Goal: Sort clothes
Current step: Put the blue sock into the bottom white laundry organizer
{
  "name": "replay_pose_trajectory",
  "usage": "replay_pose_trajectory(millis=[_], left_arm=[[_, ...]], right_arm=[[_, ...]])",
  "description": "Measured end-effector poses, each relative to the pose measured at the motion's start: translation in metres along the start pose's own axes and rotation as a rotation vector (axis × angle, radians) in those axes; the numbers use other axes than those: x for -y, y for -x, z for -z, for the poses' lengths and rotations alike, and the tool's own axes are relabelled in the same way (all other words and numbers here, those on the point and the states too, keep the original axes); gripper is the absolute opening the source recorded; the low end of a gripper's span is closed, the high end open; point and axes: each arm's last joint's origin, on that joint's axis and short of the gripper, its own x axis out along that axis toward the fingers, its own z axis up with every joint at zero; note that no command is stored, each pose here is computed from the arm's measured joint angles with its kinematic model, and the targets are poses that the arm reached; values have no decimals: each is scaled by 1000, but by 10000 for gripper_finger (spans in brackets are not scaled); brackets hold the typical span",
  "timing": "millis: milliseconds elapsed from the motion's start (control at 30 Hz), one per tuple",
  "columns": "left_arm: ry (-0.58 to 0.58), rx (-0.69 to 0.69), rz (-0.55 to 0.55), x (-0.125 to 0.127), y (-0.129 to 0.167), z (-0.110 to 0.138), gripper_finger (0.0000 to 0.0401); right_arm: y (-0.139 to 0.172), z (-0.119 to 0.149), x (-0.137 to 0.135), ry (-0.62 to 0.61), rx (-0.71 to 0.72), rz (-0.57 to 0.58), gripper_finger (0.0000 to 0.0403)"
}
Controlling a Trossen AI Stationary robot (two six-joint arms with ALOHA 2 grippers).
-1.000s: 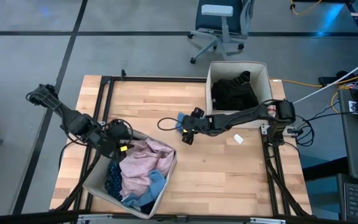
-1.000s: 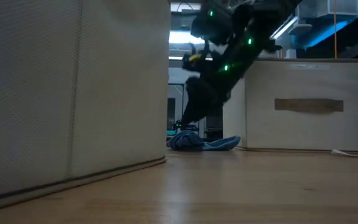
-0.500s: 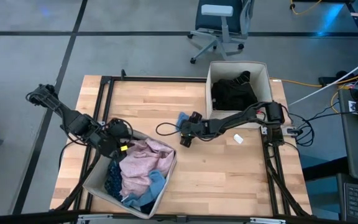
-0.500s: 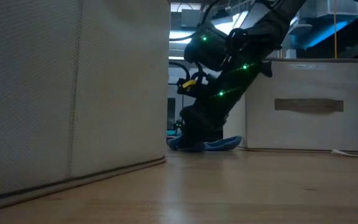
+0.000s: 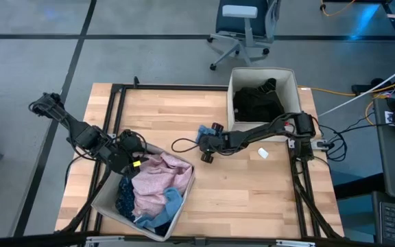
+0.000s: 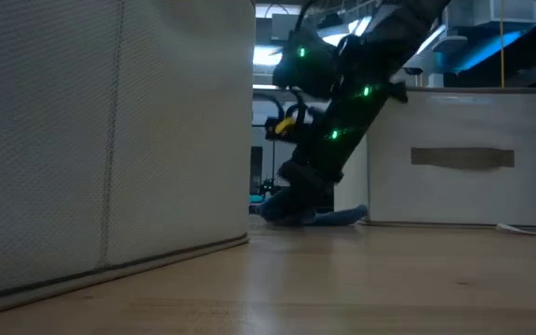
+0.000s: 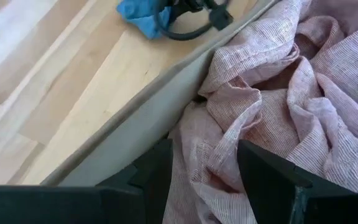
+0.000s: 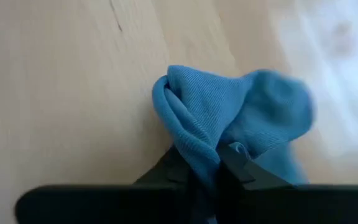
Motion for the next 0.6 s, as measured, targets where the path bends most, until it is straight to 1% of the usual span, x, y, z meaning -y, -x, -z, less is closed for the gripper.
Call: replay_pose_trajectory(millis=[100,167,233,267,333,400,500,600], left_arm=[[-15,21,-15,0,0,-1,171],[-19,34,-9,2,-1,-2,171],[-34,46,4,5,-3,-4,171],[-44,45,-6,6,-4,-4,171],[-57,30,-70,4,-10,-3,171],[-51,-21,-166,-3,-14,1,171],[-4,-100,-303,-15,-18,7,171],[45,-150,-423,-26,-15,13,171]], right_arm=[[22,-16,-2,29,35,29,43],[43,-30,-1,38,74,58,35],[61,-39,-2,66,82,81,21],[70,-43,-2,78,84,90,16],[91,-54,-3,99,109,111,14],[115,-66,-3,100,151,117,17],[145,-83,-8,97,214,92,31],[171,-98,-18,141,280,55,33]])
